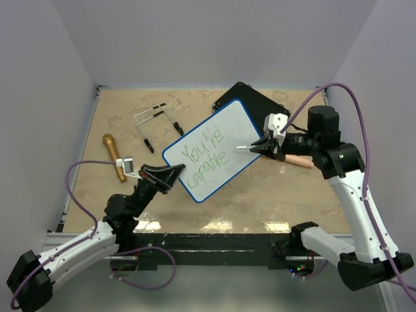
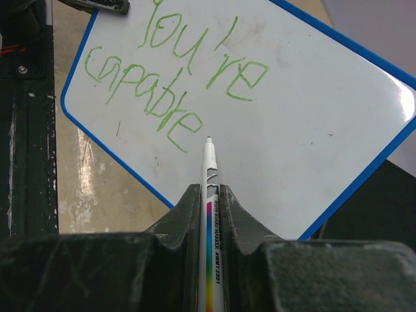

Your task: Write a sentence on the whiteboard

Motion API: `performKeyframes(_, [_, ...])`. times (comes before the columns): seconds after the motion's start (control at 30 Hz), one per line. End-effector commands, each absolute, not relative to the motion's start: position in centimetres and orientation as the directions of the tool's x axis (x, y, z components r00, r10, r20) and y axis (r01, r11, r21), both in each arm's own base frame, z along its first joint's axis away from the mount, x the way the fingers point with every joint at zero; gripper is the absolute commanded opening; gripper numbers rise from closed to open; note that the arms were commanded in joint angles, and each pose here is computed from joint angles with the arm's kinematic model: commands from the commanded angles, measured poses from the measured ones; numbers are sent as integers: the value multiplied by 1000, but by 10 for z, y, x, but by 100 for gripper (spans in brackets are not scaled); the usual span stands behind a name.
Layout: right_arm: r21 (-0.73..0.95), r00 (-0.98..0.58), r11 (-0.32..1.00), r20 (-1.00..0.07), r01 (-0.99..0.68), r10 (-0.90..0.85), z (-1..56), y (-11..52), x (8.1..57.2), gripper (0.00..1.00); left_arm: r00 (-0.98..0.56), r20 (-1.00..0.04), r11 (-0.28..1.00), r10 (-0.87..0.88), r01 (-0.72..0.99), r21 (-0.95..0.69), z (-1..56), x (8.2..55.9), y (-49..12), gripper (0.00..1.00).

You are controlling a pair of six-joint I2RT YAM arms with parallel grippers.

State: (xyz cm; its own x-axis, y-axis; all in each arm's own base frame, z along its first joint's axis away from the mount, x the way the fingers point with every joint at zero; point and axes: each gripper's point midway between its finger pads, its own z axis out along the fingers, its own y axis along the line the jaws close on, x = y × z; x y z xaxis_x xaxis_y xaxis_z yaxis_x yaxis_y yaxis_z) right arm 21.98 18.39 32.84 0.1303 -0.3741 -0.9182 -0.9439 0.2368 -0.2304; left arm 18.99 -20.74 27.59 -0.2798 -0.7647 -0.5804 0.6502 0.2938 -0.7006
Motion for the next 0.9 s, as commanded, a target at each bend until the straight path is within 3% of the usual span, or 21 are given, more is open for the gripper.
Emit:
performKeyframes(0.0, [-255,165,218,-919,-942,-358,333,185,215,0,-252,-505,189,-825,720,-667,317,177,-198,0])
performKeyframes(0.87, [-249,170,189,-919,-950,-356,324,187,211,0,-250,-516,199,-820,720,-665,314,176,-198,0])
